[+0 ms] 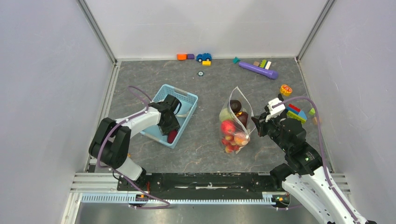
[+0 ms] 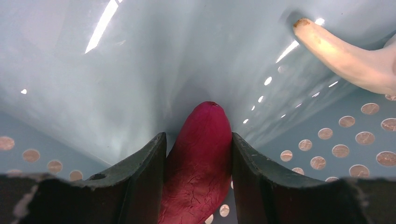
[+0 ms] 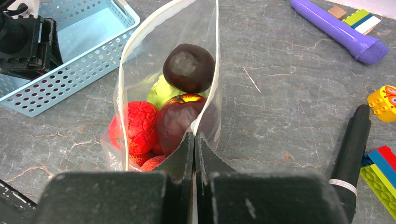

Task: Place the food in the zip-top bag and seal the zipper
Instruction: Pick up the fake vegetable from the bin.

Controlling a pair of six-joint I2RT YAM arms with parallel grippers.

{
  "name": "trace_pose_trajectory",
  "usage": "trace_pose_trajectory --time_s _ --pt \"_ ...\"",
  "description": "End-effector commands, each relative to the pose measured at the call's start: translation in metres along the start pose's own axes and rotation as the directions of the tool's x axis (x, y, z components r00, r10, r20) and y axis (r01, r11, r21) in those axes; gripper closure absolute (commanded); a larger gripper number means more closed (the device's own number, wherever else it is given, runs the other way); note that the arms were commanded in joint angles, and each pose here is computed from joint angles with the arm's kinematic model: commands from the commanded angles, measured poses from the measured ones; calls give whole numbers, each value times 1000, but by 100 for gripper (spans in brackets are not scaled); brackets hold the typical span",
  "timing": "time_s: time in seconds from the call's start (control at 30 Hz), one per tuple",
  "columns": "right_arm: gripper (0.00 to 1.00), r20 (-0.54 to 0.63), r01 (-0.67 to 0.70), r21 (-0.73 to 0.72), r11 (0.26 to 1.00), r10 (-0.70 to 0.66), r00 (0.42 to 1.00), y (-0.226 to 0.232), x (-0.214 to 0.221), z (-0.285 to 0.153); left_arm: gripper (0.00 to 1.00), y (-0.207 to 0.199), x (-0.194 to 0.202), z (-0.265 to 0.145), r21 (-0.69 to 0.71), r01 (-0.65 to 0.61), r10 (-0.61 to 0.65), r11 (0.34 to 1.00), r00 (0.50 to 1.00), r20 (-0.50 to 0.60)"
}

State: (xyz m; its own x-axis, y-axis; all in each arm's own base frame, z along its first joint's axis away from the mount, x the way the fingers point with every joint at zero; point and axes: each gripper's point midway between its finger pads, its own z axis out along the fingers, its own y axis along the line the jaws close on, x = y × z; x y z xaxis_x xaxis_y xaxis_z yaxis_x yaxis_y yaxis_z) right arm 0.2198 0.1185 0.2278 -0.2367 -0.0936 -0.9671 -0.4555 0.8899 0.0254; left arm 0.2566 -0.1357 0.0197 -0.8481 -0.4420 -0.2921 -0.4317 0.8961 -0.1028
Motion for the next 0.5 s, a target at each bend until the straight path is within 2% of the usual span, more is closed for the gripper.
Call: trace_pose_trajectory --time_s 0.0,0.17,0.47 --pt "100 51 7 15 1000 -8 999 -3 -14 -2 80 11 -18 -20 -33 8 -5 999 996 90" --pt "100 49 5 13 1000 -6 999 -2 -13 -1 81 23 -42 -44 -81 22 -5 996 979 204" --pt "100 54 7 18 1000 -8 999 -3 -15 -1 82 24 -74 -83 -42 50 -31 998 932 360"
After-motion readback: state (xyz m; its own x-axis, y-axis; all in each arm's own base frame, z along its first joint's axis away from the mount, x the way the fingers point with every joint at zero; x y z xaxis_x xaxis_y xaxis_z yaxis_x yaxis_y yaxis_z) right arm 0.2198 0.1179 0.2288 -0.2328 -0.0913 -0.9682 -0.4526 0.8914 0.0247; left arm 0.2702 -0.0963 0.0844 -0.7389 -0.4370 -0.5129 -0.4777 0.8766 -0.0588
